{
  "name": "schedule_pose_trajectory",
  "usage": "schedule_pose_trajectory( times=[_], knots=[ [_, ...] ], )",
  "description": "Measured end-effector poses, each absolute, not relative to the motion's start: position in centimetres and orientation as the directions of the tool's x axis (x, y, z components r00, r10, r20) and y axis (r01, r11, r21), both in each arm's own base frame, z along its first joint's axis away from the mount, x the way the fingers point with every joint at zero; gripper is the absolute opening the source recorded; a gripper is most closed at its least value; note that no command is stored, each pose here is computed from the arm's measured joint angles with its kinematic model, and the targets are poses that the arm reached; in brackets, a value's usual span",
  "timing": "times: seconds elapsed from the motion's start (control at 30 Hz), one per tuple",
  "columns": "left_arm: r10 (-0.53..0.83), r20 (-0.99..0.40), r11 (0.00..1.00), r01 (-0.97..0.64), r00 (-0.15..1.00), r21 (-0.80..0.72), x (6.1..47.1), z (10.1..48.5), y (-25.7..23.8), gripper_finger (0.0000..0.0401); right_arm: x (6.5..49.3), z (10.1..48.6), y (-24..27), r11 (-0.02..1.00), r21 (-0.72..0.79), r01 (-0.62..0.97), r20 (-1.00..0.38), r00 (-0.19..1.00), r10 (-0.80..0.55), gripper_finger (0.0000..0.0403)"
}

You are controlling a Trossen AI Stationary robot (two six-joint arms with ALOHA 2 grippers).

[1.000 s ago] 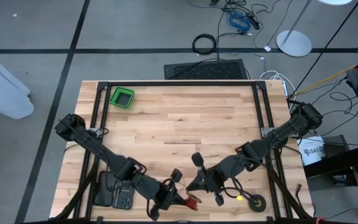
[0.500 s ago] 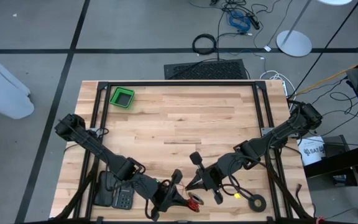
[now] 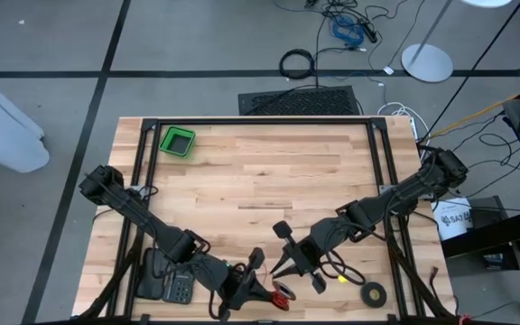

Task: Coil cords
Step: Coil the red wire into the spool

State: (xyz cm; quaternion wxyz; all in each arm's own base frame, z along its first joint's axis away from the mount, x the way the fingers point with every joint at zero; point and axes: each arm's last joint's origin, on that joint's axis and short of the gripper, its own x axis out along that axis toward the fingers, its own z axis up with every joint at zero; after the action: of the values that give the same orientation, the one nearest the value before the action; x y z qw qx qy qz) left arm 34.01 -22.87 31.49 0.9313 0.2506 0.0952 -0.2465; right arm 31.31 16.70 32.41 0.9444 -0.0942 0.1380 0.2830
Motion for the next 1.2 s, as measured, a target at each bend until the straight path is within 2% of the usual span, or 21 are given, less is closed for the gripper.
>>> schedule_pose_trajectory(
  times=[0.37,0.63,0.83,1.0,1.2],
  knots=[
    [-0.501,-0.242,0.704,0.554,0.831,0.444,34.4,31.6,-23.4,0.0004,31.6,32.8,16.3,0.806,-0.137,-0.575,-0.275,0.804,0.527,0.0079],
    [-0.505,-0.217,0.685,0.541,0.835,0.488,34.5,31.7,-23.5,0.0004,32.0,33.5,14.7,0.753,-0.112,-0.649,-0.225,0.754,0.617,0.0082],
    [-0.507,-0.2,0.674,0.53,0.838,0.514,34.5,31.9,-23.5,0.0004,32.1,33.5,14.2,0.732,-0.084,-0.676,-0.237,0.727,0.644,0.0082],
    [-0.502,-0.197,0.654,0.519,0.842,0.551,34.5,31.9,-23.4,0.0004,30.6,34.7,13.3,0.74,-0.08,-0.668,-0.261,0.731,0.631,0.0082],
    [-0.426,-0.174,0.698,0.445,0.888,0.562,34.7,32.6,-22.6,0.0004,26.1,37.7,11.5,0.777,-0.042,-0.628,-0.296,0.751,0.591,0.0082]
  ],
)
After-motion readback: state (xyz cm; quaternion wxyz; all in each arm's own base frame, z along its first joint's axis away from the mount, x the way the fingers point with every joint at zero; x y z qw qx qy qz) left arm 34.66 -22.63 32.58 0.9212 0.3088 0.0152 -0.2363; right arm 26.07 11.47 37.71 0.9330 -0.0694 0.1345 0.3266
